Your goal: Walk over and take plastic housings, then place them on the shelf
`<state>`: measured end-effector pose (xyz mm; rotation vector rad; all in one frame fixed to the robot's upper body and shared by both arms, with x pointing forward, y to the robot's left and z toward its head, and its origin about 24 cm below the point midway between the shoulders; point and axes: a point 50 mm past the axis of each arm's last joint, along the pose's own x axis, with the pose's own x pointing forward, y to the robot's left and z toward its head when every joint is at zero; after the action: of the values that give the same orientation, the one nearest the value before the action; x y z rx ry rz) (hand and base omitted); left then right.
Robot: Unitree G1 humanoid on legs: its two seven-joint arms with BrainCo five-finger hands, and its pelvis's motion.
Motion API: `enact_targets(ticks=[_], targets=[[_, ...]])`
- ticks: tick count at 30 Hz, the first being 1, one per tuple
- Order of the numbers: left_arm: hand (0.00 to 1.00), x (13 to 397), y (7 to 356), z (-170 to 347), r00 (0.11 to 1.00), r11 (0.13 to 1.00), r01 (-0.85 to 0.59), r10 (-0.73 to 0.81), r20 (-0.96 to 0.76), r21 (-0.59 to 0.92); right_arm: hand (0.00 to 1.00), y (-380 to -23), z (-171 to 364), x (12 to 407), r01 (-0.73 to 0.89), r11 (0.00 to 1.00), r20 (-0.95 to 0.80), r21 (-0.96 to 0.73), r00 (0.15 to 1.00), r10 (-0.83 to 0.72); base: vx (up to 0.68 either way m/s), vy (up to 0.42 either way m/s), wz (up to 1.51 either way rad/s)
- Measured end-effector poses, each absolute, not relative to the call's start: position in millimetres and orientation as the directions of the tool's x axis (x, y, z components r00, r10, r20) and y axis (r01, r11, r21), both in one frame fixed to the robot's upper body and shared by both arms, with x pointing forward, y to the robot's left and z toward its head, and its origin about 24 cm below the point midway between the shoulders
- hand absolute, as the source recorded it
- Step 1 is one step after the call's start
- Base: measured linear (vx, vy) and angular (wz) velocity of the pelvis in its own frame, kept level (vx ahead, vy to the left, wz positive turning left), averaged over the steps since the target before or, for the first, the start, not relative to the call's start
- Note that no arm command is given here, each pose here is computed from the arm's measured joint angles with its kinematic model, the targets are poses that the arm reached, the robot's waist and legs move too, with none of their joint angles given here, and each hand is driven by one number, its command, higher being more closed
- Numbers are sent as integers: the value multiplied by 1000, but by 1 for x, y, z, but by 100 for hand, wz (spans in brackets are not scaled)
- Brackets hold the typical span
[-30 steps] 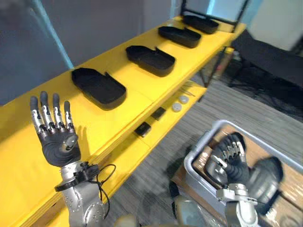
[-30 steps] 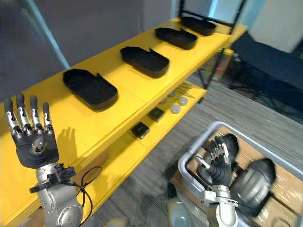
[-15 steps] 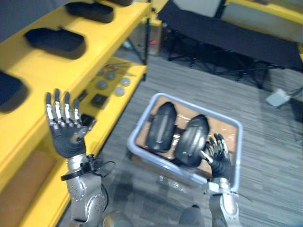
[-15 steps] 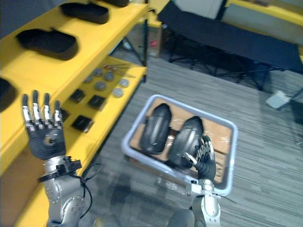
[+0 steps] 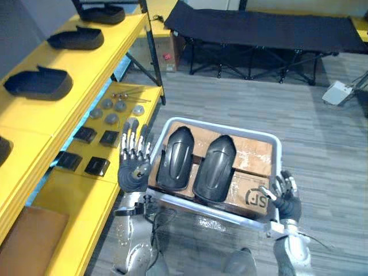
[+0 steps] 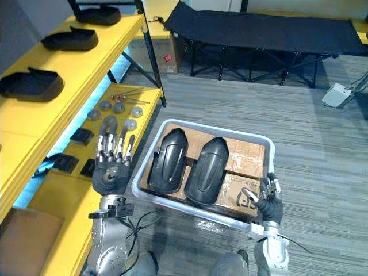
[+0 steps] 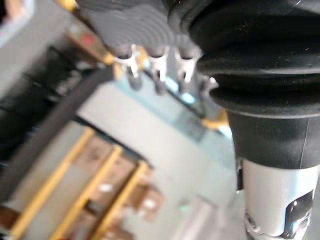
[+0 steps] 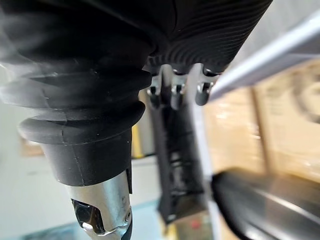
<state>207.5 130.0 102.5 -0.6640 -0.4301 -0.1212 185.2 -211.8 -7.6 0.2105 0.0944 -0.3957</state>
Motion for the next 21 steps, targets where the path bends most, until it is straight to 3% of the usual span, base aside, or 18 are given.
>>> enact_targets(ticks=[9, 14, 21], targets=[[0, 212, 110, 112, 883, 807, 322, -68, 464, -495, 0, -224, -24, 226, 636, 768, -231, 72, 760, -608, -81, 10, 9], [0, 214, 102, 116, 870, 794, 368, -111, 480, -484, 0, -247, -14, 244, 811, 584, -217, 38, 577, -787, -25, -14, 19], [0, 220, 93, 110, 874, 790, 395, -167, 455, -469, 0, -271, 13, 275, 842, 538, -161, 35, 536, -829, -18, 13, 12]])
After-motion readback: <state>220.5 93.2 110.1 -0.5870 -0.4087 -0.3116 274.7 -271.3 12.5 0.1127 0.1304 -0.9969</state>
